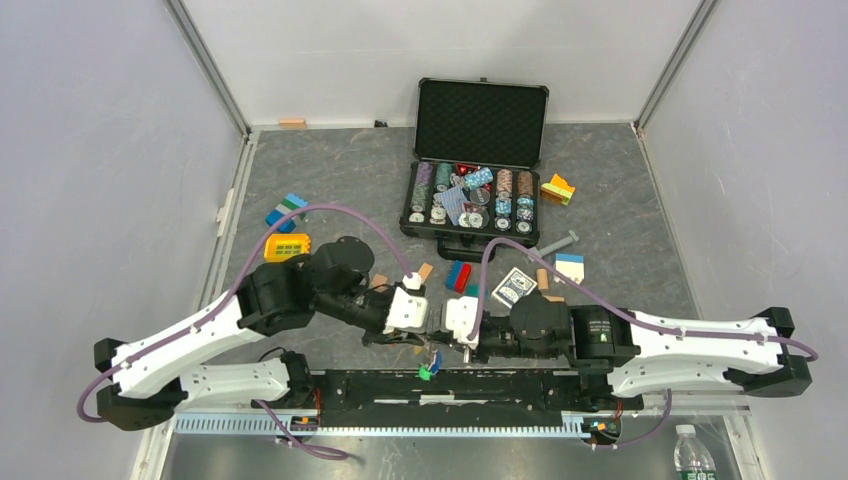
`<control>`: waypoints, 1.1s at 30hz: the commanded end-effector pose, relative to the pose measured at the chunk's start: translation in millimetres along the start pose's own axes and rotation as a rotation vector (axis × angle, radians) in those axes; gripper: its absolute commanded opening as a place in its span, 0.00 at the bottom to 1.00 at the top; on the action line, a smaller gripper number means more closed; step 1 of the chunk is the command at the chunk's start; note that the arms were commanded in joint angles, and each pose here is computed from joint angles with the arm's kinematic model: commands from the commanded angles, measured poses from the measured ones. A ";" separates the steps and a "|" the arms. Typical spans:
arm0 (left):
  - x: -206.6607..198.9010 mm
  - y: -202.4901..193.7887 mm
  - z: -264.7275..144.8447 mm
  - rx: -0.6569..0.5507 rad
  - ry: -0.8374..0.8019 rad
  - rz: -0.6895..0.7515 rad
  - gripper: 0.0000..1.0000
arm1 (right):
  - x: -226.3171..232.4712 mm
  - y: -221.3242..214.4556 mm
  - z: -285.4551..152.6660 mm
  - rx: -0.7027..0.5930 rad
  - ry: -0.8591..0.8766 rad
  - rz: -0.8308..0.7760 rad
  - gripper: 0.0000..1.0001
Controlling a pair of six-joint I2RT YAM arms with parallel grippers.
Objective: Remove the keys from the keyring
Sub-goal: Remove the key from the keyring.
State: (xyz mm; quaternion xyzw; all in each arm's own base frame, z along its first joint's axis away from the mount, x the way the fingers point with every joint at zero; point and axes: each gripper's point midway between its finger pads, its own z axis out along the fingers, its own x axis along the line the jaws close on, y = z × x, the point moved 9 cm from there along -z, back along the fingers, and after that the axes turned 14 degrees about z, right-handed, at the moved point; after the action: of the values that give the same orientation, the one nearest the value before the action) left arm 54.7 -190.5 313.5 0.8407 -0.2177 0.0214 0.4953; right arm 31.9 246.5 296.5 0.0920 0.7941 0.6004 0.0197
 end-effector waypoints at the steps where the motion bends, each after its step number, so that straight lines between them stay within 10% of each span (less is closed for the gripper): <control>1: 2.4 12.8 -7.1 -0.104 0.073 0.077 0.32 | -5.8 12.9 -10.0 -0.143 -0.040 -0.015 0.00; 19: 3.7 9.4 -2.3 -0.234 0.218 0.043 0.43 | 1.2 34.1 -19.6 -0.383 0.048 -0.017 0.00; 28: 5.5 9.0 2.6 -0.222 0.198 0.031 0.20 | 0.6 32.7 -23.0 -0.402 0.048 -0.017 0.00; 33: 5.6 7.5 3.1 -0.211 0.199 0.025 0.23 | 0.0 34.6 -28.2 -0.438 0.047 -0.025 0.00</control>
State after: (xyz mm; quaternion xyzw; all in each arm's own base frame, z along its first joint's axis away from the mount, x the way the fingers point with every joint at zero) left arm 56.0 -195.5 312.6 0.7828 -0.1878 0.0822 0.5875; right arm 32.8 233.5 312.1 0.0734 0.7002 0.7096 0.0273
